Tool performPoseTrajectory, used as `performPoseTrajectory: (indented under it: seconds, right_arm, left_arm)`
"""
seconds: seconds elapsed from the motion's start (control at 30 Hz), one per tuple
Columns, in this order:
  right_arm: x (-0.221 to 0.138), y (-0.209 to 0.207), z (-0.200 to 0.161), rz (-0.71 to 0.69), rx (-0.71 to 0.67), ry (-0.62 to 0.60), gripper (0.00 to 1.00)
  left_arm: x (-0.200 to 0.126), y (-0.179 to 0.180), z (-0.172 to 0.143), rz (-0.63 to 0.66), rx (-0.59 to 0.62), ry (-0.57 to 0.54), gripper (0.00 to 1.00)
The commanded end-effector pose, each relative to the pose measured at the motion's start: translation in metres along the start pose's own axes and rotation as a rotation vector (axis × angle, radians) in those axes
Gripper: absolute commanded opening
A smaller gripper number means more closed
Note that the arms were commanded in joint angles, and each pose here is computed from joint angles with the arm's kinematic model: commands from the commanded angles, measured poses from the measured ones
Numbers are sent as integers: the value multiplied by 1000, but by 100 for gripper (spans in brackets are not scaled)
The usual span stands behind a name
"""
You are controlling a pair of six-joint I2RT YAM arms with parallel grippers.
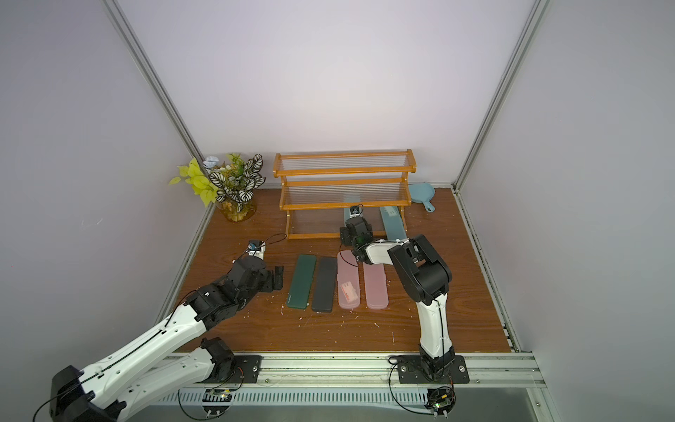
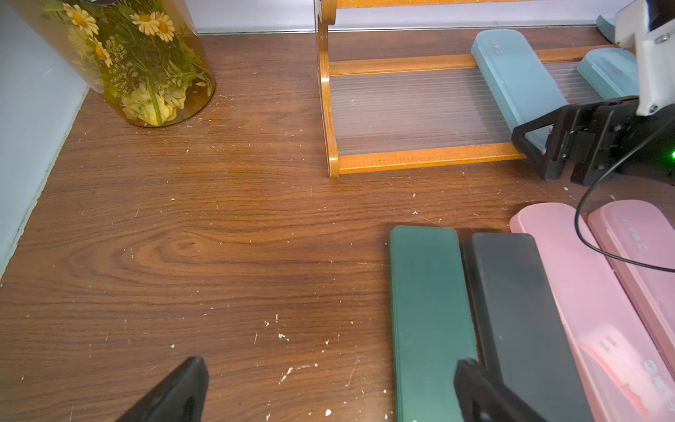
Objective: Remove the pencil cases from the shelf
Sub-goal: Pick up the pencil case from the shelf.
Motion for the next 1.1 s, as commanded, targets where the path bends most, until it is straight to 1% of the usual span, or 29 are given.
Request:
performPoseTrajectory:
  seconds: [0.0,0.27,0.6,0.87,1.07]
  right_arm:
    - [-5,0,7,-5,9,-9,66]
    - [-23,-1,7,10,10,-11,64]
    - [-66,-5,14,48,7,-27,63]
    - [-104,-15,5,82,8,-30,62]
    - [-136,-30,-10,91,15,-23,62]
  left_arm:
    - [0,5,-5,15,8,18,99]
    - [1,4,-3,8,-7,9,99]
    - [2,2,-3,-3,-46,-4,99]
    - [2,0,0,-15,-85,-18,99]
    - [4,-3,7,-27,-104,-39,99]
Point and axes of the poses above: each gripper's point midway between its finger pads, its own x axis out along the fingers, its own y axis along the line the jaws close on, z = x × y, the point moved 2 cm from there along -x, back along the fingers, and after that the axes turned 8 degrees about x, right-handed, at the moved point
